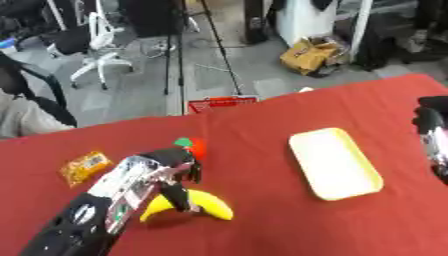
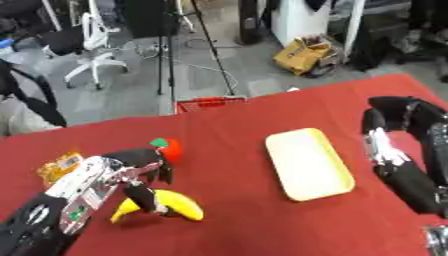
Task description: Pick up objects on the table and place them in the box.
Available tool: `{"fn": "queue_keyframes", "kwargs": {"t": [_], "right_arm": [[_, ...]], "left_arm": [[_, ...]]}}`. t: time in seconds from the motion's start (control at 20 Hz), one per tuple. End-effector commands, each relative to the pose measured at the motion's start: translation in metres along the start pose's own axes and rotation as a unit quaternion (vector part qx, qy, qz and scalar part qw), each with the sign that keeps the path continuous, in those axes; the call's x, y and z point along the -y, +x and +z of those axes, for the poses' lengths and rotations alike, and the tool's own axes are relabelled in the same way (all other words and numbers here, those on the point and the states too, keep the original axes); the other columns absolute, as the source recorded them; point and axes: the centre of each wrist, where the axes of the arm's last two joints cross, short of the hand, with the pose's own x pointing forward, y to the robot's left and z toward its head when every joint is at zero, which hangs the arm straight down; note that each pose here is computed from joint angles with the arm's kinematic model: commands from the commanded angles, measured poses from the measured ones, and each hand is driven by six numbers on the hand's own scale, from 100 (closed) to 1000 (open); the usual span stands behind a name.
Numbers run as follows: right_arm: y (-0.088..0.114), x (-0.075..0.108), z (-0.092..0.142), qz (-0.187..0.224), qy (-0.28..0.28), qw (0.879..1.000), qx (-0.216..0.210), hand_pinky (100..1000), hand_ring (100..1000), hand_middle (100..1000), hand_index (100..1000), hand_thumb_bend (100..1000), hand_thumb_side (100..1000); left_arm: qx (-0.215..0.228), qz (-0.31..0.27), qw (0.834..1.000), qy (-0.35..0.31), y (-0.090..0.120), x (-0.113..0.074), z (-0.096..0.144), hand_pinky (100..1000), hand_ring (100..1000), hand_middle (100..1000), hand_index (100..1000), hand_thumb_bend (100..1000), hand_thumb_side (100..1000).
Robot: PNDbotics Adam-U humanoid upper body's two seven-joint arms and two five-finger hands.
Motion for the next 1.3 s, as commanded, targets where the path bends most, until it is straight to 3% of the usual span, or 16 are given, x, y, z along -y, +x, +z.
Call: {"fn": "queue_keyframes", "kwargs": {"t": [0.05, 0.35, 0.4, 0.45, 0.5, 0.55, 0.6, 0.65, 0.8, 0.85, 0.95, 1.3], "right_arm": [[0.007, 0.005, -0.004, 0.001, -0.006, 1.000, 0.016, 596, 610, 605, 745, 260, 666], [0.007, 0.004, -0.004, 0.000, -0.006, 1.000, 0.016, 596, 609, 604, 745, 260, 666], [0.007, 0.004, -0.004, -0.001, -0.006, 1.000, 0.016, 596, 609, 604, 745, 260, 666], [0.007, 0.004, -0.004, -0.001, -0.006, 1.000, 0.016, 596, 609, 604, 745, 260, 666], [0.007, 0.004, -0.004, -0.001, -0.006, 1.000, 0.016, 596, 609, 604, 745, 260, 666], [0.007, 0.004, -0.004, -0.001, -0.006, 1.000, 0.016, 596, 609, 604, 745, 260, 666], [0.007, 0.004, -0.004, -0.001, -0.006, 1.000, 0.016, 596, 609, 604, 745, 260, 666], [0.007, 0.004, -0.004, -0.001, -0.006, 1.000, 0.016, 596, 609, 604, 745, 260, 666], [0.007, 0.004, -0.004, -0.001, -0.006, 1.000, 0.016, 596, 609, 604, 745, 260, 666], [0.007, 0.004, -0.004, -0.001, -0.006, 1.000, 0.016, 596, 609, 604, 745, 260, 666], [0.007, 0.004, -0.004, -0.001, -0.007, 1.000, 0.015, 596, 609, 604, 745, 260, 666], [0.007, 0.004, -0.004, 0.000, -0.007, 1.000, 0.015, 596, 609, 604, 745, 261, 666]], "left_arm": [[-0.025, -0.011, 0.999, 0.017, -0.013, -0.006, 0.004, 700, 581, 596, 701, 762, 361], [-0.043, -0.001, 0.998, 0.049, -0.018, 0.007, -0.008, 680, 557, 564, 677, 703, 336], [-0.045, 0.000, 0.998, 0.051, -0.019, 0.010, -0.011, 677, 550, 558, 674, 734, 321], [-0.045, 0.002, 0.998, 0.050, -0.019, 0.012, -0.013, 673, 542, 550, 668, 668, 327], [-0.046, 0.002, 0.998, 0.049, -0.020, 0.014, -0.015, 673, 542, 550, 668, 668, 327], [-0.045, 0.004, 0.998, 0.047, -0.020, 0.016, -0.016, 642, 499, 512, 632, 579, 302], [-0.045, 0.006, 0.998, 0.045, -0.020, 0.018, -0.017, 642, 499, 512, 632, 579, 302], [-0.045, 0.010, 0.998, 0.044, -0.020, 0.019, -0.019, 591, 428, 453, 568, 427, 246], [-0.044, 0.020, 0.998, 0.037, -0.021, 0.022, -0.021, 554, 384, 414, 528, 349, 217], [-0.042, 0.025, 0.998, 0.036, -0.021, 0.022, -0.021, 500, 293, 324, 441, 212, 181], [-0.040, 0.036, 0.998, 0.042, -0.021, 0.019, -0.020, 477, 252, 283, 402, 180, 181], [-0.017, 0.072, 0.994, 0.081, -0.016, -0.010, -0.006, 464, 239, 272, 392, 172, 195]]}}
